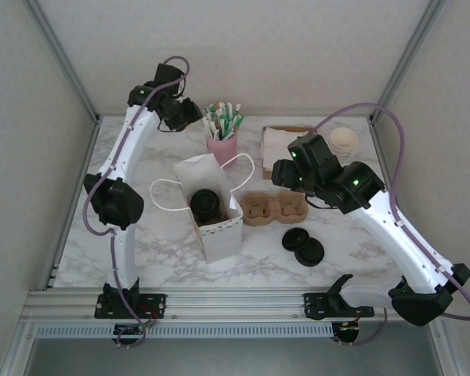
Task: Pack the takeout coffee
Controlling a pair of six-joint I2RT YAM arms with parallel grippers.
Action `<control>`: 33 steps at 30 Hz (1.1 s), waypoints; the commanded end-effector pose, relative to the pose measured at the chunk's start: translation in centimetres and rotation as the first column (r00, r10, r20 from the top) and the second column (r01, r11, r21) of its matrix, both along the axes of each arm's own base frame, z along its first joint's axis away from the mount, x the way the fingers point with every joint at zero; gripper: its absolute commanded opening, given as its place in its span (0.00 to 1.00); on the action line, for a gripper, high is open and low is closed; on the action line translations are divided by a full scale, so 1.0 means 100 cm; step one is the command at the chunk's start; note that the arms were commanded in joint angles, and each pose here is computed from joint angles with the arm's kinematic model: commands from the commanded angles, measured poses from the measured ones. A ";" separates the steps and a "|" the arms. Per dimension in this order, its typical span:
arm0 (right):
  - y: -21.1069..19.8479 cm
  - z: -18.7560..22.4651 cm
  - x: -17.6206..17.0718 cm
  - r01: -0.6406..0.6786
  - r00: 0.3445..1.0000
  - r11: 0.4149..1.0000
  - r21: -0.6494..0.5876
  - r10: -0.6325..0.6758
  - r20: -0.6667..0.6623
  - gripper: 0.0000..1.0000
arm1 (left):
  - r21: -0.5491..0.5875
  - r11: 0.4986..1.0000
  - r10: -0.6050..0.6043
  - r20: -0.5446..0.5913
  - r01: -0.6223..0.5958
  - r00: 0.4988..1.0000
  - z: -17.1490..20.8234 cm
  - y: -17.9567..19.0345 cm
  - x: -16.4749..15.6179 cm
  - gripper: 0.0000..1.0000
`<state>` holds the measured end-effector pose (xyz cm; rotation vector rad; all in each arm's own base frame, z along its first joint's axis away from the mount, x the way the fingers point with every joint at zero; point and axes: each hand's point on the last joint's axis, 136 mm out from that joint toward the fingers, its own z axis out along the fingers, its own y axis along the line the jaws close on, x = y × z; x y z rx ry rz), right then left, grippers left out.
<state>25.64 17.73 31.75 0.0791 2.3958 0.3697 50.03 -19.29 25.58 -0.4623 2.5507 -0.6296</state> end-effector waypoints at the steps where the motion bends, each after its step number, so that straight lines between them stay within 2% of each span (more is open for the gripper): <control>1: -0.009 -0.001 -0.004 0.033 0.999 0.999 0.001 -0.033 -0.008 0.62 | -0.035 0.999 0.015 -0.006 -0.015 1.000 -0.001 -0.006 0.009 0.29; 21: -0.018 0.002 -0.012 0.047 0.999 0.999 0.012 -0.047 0.001 0.62 | -0.033 0.997 0.076 0.000 -0.076 0.997 -0.028 -0.001 0.045 0.24; 33: -0.023 0.000 -0.016 0.058 0.998 0.998 0.022 -0.058 -0.002 0.62 | -0.061 0.995 0.081 0.011 -0.080 0.997 -0.026 0.000 0.054 0.04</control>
